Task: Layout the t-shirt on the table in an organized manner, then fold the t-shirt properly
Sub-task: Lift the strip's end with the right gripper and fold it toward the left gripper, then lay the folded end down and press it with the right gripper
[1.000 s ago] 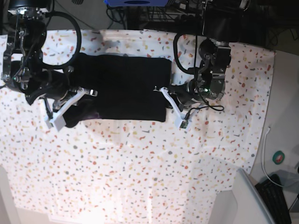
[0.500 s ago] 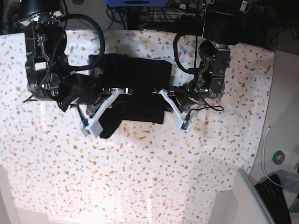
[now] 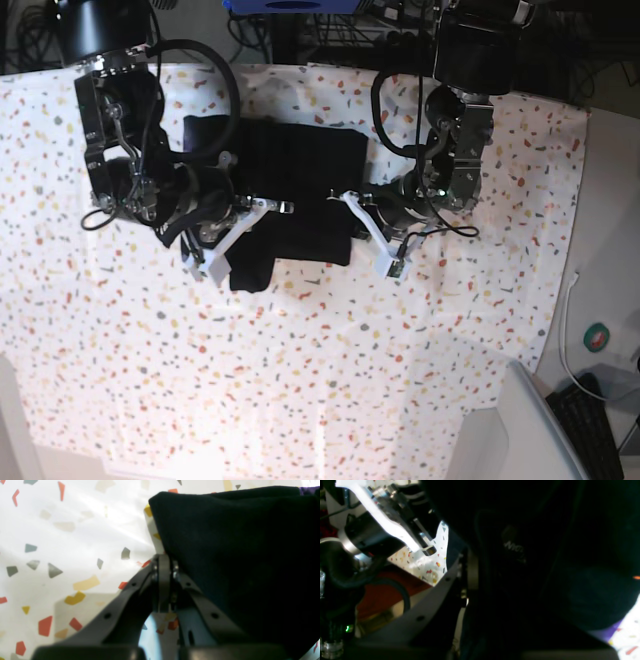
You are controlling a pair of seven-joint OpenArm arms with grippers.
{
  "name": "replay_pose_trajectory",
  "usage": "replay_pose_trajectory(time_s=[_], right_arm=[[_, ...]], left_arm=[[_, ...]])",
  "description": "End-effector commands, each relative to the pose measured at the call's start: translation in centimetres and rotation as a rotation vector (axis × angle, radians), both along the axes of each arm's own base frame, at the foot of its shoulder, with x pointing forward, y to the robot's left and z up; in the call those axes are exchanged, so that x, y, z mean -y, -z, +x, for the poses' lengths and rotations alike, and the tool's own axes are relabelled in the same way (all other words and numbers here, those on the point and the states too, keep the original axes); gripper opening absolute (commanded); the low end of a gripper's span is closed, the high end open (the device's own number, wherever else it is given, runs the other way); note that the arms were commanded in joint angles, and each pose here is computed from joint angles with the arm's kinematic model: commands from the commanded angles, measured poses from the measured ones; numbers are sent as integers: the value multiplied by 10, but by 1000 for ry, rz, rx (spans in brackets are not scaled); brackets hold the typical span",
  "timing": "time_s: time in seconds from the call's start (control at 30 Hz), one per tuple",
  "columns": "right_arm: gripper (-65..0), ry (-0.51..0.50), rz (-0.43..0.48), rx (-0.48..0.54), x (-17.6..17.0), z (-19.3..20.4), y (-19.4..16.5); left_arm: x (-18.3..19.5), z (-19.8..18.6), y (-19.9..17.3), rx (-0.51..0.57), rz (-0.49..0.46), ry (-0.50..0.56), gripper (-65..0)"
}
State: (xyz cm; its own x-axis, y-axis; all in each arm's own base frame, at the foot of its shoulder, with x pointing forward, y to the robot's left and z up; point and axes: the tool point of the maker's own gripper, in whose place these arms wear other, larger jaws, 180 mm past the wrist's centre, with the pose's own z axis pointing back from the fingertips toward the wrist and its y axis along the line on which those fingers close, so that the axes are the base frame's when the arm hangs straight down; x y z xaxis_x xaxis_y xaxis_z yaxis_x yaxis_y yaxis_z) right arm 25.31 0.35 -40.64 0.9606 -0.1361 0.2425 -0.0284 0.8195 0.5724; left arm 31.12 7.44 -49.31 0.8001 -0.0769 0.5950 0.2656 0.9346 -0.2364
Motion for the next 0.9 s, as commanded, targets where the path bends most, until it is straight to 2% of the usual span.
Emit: replay_pose_trajectory(time_s=[0.0,0.2,0.5,0.7,0.8,0.87], right_arm=[[-650,-20,37,33,-15,8,-11],[-650,-83,18,22,-38,4,8],[-650,28,-7,-28,-30,11,19],[-650,36,-7,-19,-29,16,17],[-650,54,5,11,-35,22,13],[-650,57,0,-4,-35,20,18]], left_arm=[[0,-3,2,-20,19,9,-650],[0,-4,3,-23,18,9,-650],[-5,-11,-8,15,28,9,-650],[-21,-30,3,-17,58,11,-650],[-21,-32,4,-21,55,9,-650],[-21,-31,3,-17,55,9,-650]])
